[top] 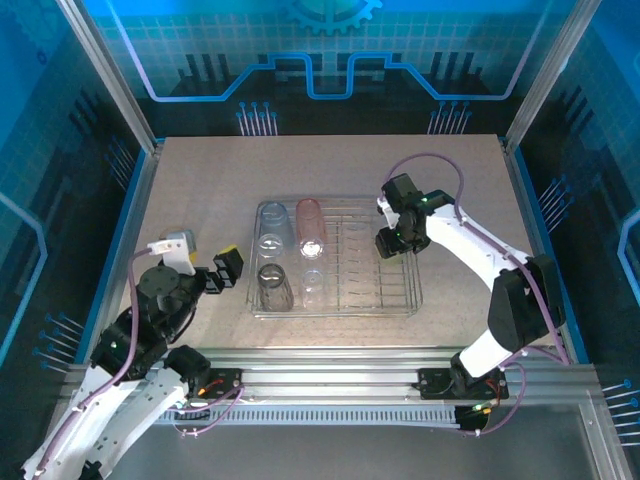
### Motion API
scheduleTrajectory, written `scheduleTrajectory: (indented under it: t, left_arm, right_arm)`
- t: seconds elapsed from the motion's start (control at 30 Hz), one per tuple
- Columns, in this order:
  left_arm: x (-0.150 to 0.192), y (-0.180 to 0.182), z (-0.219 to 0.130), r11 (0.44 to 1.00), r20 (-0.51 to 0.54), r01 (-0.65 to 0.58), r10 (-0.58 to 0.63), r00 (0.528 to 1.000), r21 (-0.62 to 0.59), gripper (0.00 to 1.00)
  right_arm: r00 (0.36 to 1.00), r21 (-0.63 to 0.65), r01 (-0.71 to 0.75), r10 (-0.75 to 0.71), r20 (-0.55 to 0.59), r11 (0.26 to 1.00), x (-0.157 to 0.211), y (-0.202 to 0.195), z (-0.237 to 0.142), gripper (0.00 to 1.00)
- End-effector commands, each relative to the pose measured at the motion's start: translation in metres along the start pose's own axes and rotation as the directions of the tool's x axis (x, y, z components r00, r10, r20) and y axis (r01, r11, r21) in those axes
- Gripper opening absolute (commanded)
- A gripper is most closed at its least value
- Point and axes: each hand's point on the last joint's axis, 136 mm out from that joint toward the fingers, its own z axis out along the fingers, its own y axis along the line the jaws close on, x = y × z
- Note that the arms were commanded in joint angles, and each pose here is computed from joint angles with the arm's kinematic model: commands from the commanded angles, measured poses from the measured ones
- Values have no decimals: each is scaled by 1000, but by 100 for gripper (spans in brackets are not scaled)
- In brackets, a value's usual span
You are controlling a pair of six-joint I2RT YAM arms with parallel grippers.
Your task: Load the cups into the dish rack
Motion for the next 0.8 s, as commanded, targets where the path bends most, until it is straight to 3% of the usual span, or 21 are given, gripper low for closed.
scheduleTrajectory:
  t: [0.0, 0.2, 0.77]
  left_arm:
    - [-9, 5, -1, 999, 53, 24, -23, 998, -28, 99]
    - [-14, 6, -5, 1000, 72, 6, -3, 997, -28, 99]
    - [-9, 13, -9, 998, 43, 27, -24, 999, -59, 99]
  right_arm:
    - [999, 50, 45, -44, -14, 998, 0, -3, 12, 12]
    - [996, 83, 79, -76, -38, 993, 2, -5, 21, 21]
    - [985, 85, 151, -143, -94, 985, 7, -4, 35, 65]
